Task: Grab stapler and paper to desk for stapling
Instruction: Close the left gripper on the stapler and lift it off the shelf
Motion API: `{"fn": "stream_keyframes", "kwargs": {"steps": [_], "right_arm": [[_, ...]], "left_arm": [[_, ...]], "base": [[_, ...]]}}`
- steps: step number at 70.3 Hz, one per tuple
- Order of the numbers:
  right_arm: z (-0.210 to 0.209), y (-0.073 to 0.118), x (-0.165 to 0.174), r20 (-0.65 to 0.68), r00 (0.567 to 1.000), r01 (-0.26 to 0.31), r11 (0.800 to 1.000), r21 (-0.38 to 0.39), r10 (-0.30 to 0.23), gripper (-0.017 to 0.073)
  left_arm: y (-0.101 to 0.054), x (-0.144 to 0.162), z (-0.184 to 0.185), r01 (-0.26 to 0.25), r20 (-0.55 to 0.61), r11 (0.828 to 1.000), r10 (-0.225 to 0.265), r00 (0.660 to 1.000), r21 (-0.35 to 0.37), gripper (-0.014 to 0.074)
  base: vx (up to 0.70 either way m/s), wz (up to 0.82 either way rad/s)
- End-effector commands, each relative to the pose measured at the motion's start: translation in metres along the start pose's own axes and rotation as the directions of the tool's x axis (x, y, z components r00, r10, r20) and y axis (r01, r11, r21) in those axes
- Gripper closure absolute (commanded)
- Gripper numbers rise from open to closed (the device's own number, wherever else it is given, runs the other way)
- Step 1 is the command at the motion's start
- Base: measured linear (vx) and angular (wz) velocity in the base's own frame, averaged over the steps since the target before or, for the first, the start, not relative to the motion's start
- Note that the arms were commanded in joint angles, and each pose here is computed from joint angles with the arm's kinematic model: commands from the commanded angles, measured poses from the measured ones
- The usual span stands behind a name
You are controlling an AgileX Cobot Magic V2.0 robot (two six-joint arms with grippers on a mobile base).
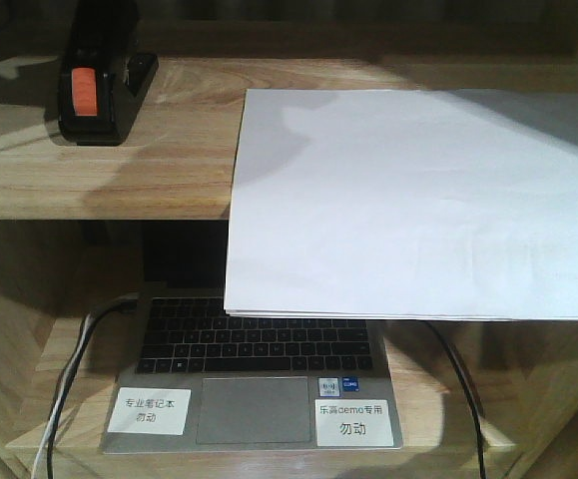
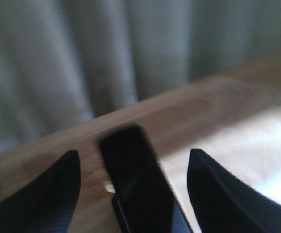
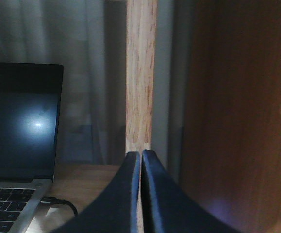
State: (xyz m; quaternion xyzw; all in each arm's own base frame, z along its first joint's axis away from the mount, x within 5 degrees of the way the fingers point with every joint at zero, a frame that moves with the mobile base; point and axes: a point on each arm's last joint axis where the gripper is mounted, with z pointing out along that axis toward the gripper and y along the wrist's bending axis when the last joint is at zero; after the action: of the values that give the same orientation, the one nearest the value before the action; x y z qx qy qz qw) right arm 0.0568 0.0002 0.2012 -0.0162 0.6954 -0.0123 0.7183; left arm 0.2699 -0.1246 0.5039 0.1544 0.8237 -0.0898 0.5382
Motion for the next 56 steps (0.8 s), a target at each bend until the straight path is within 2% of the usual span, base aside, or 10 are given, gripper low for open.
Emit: {"fn": "stream_keyframes", "kwargs": {"steps": [1,8,25,35,39,49,56], "right_arm": [[-0.001,0.000,-0.006,0.080,0.997,0.007,1.000,-0.004,-0.007,0.0569],[-0.001,0.000,-0.006,0.080,0.997,0.007,1.000,-0.004,-0.007,0.0569],[-0.001,0.000,-0.006,0.080,0.997,0.007,1.000,-0.004,-0.007,0.0569],[-0.001,0.000,-0.006,0.080,0.997,0.007,1.000,-0.004,-0.007,0.0569],[-0.001,0.000,-0.006,0.080,0.997,0.007,1.000,-0.004,-0.007,0.0569],[-0.001,0.000,-0.006,0.080,0.997,0.007,1.000,-0.004,-0.007,0.0569],[-0.001,0.000,-0.006,0.080,0.997,0.007,1.000,-0.004,-0.007,0.0569]], "left_arm": [[0.000,-0.019,-0.017,0.068,0.079,0.998,-0.068,0.995,0.008,0.0132],[0.000,-0.020,-0.012,0.114,0.030,0.994,-0.114,0.993,-0.002,0.0132],[-0.001,-0.011,0.009,0.112,-0.096,0.993,-0.114,0.989,-0.025,0.0132],[-0.004,-0.006,0.019,0.127,-0.145,0.992,-0.128,0.981,-0.016,0.0132],[-0.004,-0.004,0.020,0.147,-0.162,0.989,-0.149,0.976,-0.023,0.0139],[-0.004,0.003,0.024,0.144,-0.224,0.989,-0.149,0.963,-0.039,0.0230],[-0.004,0.005,0.023,0.141,-0.246,0.989,-0.148,0.958,-0.044,0.0386]], "base": [[0.00,0.00],[0.00,0.00],[0.00,0.00],[0.00,0.00],[0.00,0.00],[0.00,0.00],[0.00,0.00]]}}
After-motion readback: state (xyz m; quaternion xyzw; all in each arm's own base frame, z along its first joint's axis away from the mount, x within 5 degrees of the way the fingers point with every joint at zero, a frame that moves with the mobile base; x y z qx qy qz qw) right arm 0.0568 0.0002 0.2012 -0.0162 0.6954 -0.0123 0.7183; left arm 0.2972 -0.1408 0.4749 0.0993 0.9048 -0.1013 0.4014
